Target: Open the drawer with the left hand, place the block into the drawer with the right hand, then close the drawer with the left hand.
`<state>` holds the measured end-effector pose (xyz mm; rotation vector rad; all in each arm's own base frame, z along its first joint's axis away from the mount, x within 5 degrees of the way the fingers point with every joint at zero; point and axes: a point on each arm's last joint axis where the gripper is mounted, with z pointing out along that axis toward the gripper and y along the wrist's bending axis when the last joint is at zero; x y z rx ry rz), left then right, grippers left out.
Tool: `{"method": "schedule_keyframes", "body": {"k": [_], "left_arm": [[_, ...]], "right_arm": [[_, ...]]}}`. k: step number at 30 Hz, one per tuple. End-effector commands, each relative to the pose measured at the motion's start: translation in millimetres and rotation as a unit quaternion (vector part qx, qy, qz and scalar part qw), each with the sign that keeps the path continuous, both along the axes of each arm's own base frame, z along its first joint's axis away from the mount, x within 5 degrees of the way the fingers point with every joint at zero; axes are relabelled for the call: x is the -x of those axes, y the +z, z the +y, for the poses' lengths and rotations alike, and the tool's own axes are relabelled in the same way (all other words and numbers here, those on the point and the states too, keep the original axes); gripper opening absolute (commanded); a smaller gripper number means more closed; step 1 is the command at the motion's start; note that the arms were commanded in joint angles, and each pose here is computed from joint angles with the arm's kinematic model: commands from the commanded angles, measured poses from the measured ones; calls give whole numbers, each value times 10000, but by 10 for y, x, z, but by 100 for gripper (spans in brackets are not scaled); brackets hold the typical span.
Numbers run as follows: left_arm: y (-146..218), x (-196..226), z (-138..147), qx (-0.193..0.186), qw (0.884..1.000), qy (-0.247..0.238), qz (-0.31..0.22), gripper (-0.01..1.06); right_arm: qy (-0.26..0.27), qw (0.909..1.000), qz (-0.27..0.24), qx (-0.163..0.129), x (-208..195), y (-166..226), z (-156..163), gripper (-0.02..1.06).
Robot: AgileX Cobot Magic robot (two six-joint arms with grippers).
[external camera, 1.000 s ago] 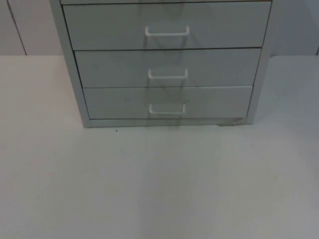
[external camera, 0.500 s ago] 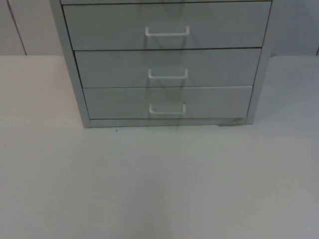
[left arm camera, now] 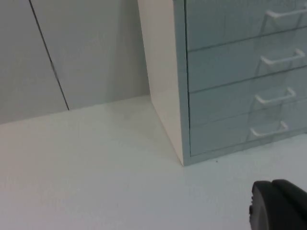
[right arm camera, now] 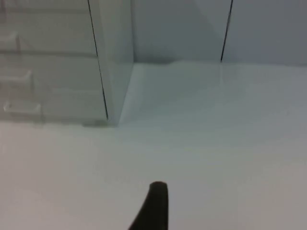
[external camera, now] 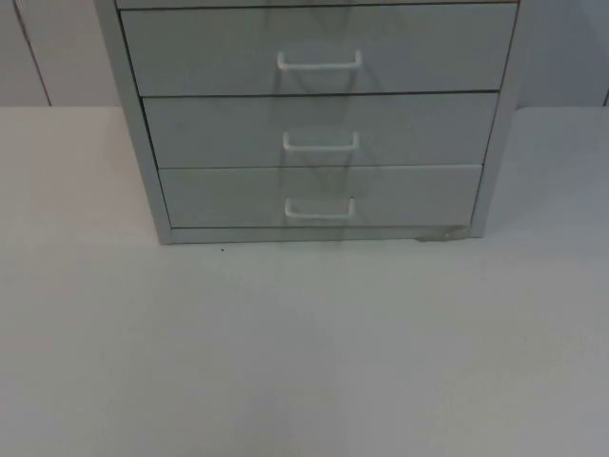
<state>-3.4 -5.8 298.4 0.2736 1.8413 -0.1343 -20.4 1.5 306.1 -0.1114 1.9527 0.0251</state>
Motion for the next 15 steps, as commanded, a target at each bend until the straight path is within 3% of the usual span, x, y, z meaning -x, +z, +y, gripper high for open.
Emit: {"method": "schedule_keyframes", "body": {"k": [1, 4, 15], "left_arm": [[-49, 3, 1, -48, 9999, 13, 160, 0], [-62, -4, -2, -40, 9998, 7, 177, 0], [-65, -3, -2, -43, 9998, 4, 196, 0]], "right_arm": [[-2, 9997, 225, 63, -17, -78, -1, 77], [-7, 9986, 515, 83, -97, -240, 1, 77], [-83, 9989, 456, 86, -129, -262, -11, 77]]}}
